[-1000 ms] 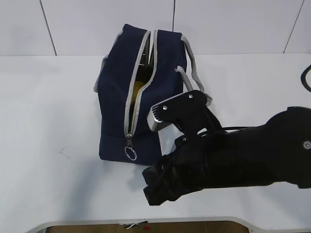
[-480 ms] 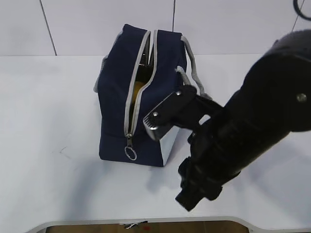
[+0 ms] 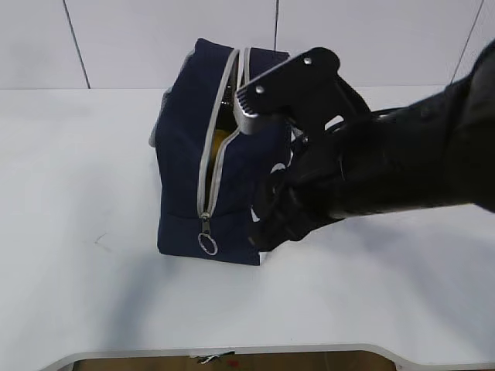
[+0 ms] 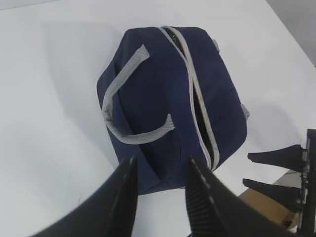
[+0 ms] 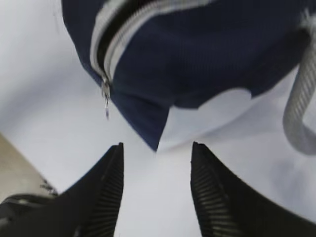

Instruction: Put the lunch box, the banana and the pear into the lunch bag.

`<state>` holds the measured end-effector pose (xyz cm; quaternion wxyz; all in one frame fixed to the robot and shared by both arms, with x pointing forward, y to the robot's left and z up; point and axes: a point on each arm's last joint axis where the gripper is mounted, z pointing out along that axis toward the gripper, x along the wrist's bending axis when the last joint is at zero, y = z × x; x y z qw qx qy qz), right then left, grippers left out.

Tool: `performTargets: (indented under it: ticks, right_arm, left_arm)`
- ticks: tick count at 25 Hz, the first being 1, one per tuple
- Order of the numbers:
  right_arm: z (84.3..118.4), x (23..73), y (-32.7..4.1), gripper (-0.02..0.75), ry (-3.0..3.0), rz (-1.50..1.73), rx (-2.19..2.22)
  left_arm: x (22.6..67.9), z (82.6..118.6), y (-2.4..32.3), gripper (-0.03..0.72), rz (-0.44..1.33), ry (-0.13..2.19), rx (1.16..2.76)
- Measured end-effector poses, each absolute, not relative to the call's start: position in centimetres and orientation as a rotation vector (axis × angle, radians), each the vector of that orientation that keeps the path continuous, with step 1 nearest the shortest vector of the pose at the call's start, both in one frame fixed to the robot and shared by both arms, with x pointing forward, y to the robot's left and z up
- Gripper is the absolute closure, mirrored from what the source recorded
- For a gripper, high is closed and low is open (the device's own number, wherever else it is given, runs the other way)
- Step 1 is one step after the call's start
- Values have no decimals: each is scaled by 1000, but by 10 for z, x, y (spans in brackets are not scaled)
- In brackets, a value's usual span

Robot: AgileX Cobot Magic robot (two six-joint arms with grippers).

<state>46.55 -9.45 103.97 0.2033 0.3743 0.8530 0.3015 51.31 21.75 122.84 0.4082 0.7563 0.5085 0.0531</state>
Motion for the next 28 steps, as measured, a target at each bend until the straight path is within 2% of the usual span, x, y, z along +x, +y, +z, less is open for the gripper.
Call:
performTargets:
  ticks: [15,23,28]
  right_arm:
    - [977,425,-99,367,2295,1421,758]
    - [938,429,-90,367,2316,1490,833]
    - [933,436,-88,365,2216,1561,968]
  left_arm:
    - [513,1228,218,435,141,1285,1910]
    - [513,1228,218,435,140,1287,1909]
    - [513,1228,218,435,140,1287,1909]
